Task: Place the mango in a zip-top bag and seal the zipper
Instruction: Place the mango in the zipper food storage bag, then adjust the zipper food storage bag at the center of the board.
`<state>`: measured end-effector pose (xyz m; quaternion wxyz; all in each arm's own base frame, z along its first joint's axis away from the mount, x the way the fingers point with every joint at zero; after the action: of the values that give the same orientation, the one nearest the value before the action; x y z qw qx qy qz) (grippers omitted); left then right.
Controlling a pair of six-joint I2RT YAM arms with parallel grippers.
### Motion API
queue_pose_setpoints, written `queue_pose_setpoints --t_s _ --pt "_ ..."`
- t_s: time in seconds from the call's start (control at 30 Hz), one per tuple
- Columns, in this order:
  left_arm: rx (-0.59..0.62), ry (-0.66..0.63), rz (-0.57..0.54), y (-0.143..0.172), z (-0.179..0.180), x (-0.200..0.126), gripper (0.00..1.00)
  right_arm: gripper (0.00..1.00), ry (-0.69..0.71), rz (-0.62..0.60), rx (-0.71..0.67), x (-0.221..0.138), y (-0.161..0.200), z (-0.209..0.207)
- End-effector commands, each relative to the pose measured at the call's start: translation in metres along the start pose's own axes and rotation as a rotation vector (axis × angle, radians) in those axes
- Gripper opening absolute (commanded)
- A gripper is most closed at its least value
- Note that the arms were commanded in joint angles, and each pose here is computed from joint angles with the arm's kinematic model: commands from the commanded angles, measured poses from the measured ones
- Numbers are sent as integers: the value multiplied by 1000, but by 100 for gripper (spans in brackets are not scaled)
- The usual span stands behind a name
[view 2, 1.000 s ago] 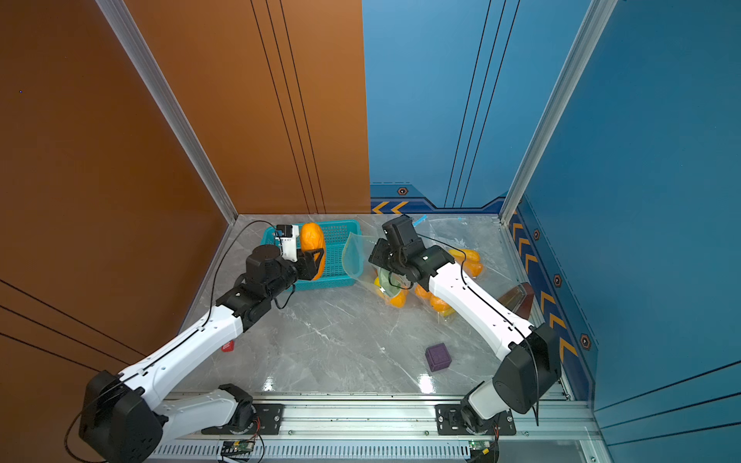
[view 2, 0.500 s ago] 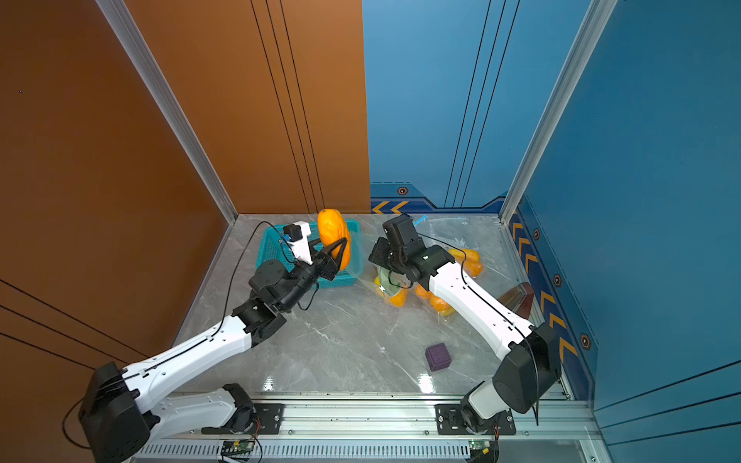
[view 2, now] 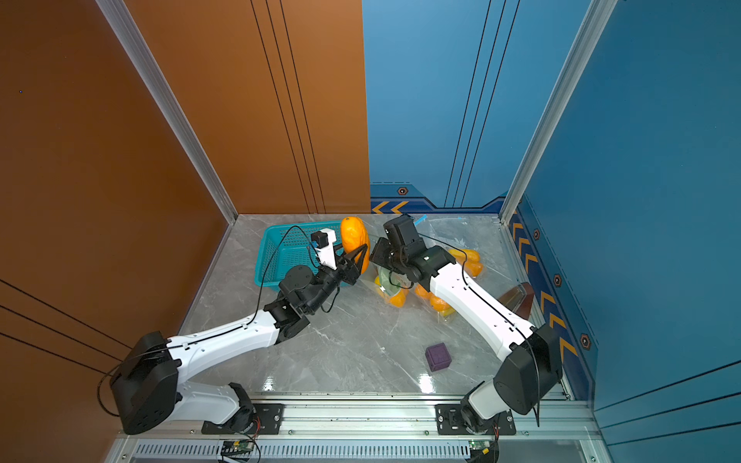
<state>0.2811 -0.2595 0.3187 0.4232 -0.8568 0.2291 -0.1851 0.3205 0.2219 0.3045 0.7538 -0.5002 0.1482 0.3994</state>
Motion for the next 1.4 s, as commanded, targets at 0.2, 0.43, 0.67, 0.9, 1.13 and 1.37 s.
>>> queue_pose_setpoints --t_s 0.2,0.43,0.67,0.9,1.13,1.37 --pt "18 -31 -36 6 1 10 39 0 -20 -39 20 -11 -5 2" --pt "18 -44 17 25 10 15 56 0 -20 -45 21 -12 -6 1" --pt "-26 -40 47 33 14 7 84 0 -11 -52 21 -11 -9 0" --pt "-54 -34 41 31 12 9 90 0 -11 -50 22 -9 -10 1" --pt "-104 -9 -61 -7 -1 -14 88 0 3 -80 30 -10 -16 2" --pt "-126 -102 22 -20 -8 -54 79 0 -16 -110 50 1 -28 13"
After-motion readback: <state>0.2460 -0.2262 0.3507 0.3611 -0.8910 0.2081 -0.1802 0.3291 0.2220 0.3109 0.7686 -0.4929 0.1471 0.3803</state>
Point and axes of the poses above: each gripper's point midway between its finger pads, its own x axis out along the fingers, its own z axis along the line the jaws close on, y = z × x, the point moved 7 cm from there along -x, back along the fingers, and after that the axes turned 15 degrees about -x, right-handed, at the moved point
